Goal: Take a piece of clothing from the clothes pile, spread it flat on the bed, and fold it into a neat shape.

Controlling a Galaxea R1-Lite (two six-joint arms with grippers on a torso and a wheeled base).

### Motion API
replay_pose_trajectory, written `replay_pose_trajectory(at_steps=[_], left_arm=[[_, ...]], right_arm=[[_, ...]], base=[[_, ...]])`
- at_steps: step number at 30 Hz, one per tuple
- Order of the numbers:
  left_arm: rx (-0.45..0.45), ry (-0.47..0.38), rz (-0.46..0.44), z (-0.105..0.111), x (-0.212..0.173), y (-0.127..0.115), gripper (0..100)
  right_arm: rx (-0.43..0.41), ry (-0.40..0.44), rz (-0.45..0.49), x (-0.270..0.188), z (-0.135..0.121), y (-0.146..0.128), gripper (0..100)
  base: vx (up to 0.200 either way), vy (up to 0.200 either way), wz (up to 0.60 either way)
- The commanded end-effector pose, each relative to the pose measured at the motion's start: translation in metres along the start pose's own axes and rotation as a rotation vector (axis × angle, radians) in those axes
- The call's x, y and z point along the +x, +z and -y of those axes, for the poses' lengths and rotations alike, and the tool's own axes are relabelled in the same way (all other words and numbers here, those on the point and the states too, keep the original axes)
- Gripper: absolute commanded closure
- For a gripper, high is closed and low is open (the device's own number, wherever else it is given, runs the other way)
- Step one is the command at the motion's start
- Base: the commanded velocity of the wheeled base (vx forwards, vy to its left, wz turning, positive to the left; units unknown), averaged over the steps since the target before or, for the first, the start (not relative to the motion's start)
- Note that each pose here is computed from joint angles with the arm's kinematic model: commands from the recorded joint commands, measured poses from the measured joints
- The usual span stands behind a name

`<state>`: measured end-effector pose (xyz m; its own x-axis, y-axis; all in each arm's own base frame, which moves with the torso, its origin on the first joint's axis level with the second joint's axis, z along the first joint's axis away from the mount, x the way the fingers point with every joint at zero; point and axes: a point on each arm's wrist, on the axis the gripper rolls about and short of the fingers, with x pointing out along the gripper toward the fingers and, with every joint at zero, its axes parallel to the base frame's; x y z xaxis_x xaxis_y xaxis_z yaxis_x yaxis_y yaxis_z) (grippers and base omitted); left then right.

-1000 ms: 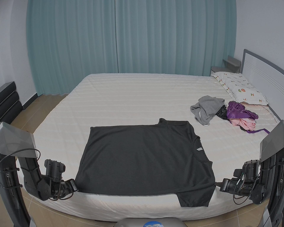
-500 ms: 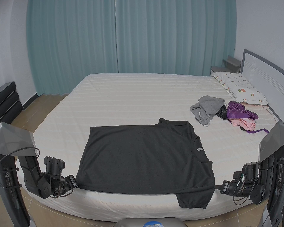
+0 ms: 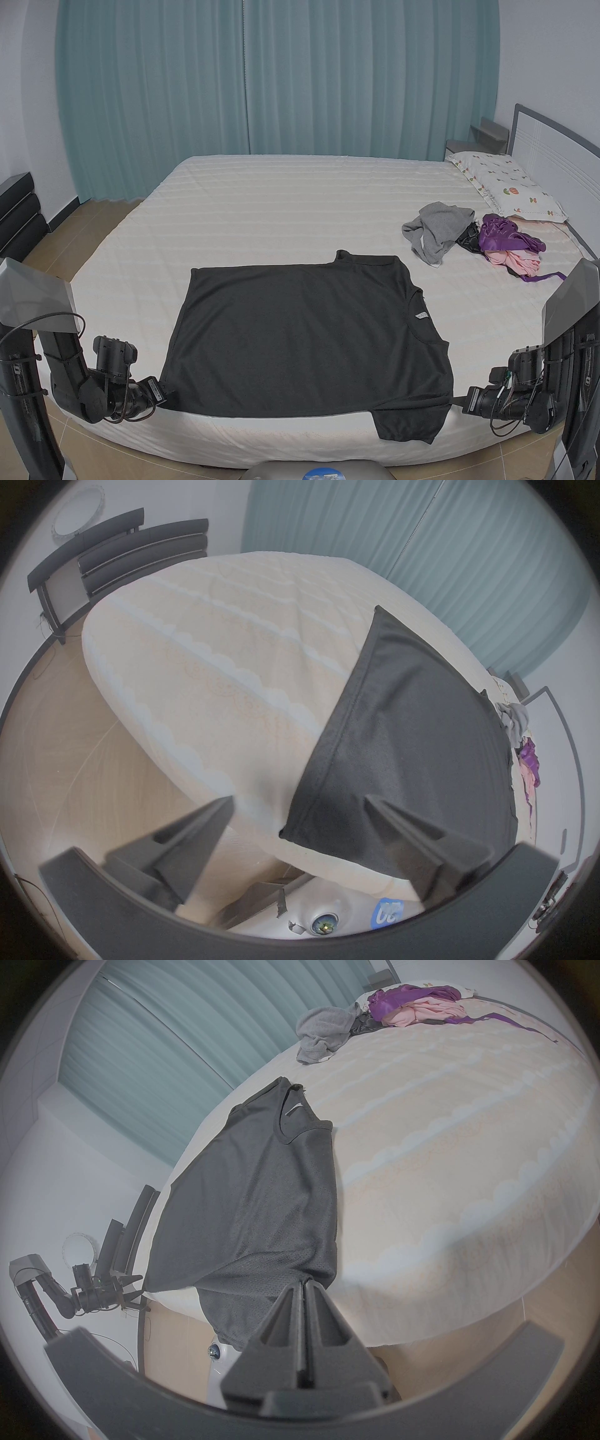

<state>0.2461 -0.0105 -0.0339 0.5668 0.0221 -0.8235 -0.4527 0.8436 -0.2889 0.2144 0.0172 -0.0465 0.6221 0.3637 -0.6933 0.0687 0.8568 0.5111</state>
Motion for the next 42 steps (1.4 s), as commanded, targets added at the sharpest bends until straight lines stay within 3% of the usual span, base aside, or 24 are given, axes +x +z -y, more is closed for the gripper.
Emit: replay_pose_trajectory(at_steps=[1,3,8,27,28,42], left_arm=[[0.001,-0.08,-0.052,0.0,-0.003,-0.002,0],[0.014,-0.132,-0.07,-0.001,-0.004,0.0,0],[0.16,-0.248,-0.117,-0.016,-0.003,0.006,0],[0.218,-0.261,-0.11,-0.004,0.008,0.007,0],[0.216,-0.261,-0.109,-0.004,0.008,0.008,100],[0.204,-0.198,-0.076,-0.015,-0.005,0.008,100]], right_arm=[[0.0,-0.001,-0.003,-0.001,0.0,-0.002,100],[0.001,0.0,-0.002,-0.001,0.0,-0.002,100],[0.006,-0.001,-0.004,-0.002,0.0,-0.002,100],[-0.002,-0.001,-0.008,-0.002,0.0,-0.003,100],[-0.002,-0.001,-0.008,-0.002,0.0,-0.003,100],[-0.002,0.0,-0.004,-0.003,-0.001,-0.002,100]], base=[[0.0,0.0,0.0],[0.0,0.0,0.0],[0.0,0.0,0.0],[0.0,0.0,0.0],[0.0,0.0,0.0],[0.0,0.0,0.0]])
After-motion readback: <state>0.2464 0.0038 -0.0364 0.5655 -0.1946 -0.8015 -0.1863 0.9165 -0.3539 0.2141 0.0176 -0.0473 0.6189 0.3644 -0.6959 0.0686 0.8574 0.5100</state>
